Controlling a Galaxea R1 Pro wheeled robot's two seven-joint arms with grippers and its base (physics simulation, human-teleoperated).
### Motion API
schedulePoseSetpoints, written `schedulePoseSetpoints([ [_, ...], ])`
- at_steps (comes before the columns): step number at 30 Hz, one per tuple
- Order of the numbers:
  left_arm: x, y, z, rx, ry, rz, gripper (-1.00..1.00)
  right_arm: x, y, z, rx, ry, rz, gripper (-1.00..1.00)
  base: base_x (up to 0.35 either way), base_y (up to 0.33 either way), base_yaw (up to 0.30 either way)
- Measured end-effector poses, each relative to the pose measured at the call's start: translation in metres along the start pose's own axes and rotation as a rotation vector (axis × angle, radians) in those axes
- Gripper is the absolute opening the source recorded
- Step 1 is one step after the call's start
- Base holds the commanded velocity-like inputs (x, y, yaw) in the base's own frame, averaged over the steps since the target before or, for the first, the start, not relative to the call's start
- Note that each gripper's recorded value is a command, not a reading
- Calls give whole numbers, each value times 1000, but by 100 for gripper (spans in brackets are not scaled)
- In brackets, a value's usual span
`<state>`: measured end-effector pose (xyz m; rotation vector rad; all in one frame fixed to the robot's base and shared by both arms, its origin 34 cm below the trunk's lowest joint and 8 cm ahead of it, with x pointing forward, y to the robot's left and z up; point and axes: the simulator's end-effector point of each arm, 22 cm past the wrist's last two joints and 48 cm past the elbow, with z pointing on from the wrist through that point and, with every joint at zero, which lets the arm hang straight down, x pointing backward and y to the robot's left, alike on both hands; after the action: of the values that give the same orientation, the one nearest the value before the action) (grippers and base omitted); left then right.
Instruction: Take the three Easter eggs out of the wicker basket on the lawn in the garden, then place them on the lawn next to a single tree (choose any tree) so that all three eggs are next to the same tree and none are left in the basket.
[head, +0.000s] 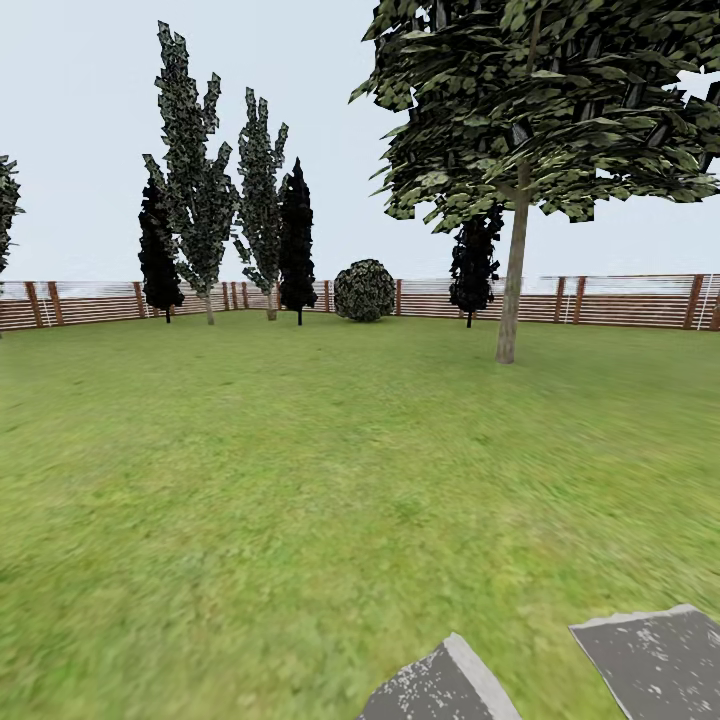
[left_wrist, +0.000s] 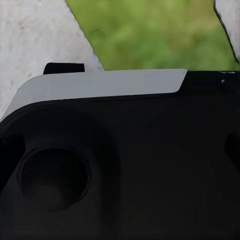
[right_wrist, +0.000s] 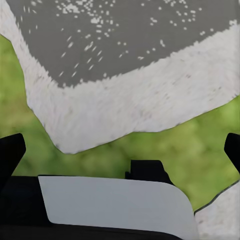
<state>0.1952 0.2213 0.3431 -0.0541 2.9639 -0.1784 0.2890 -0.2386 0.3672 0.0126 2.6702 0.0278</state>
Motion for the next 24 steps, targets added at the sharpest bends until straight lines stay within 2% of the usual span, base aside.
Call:
schedulePoseSetpoints([
  [24, 0, -1, 0, 1, 0, 0, 100, 0, 0, 0, 0, 0, 0, 100, 0, 0, 0],
])
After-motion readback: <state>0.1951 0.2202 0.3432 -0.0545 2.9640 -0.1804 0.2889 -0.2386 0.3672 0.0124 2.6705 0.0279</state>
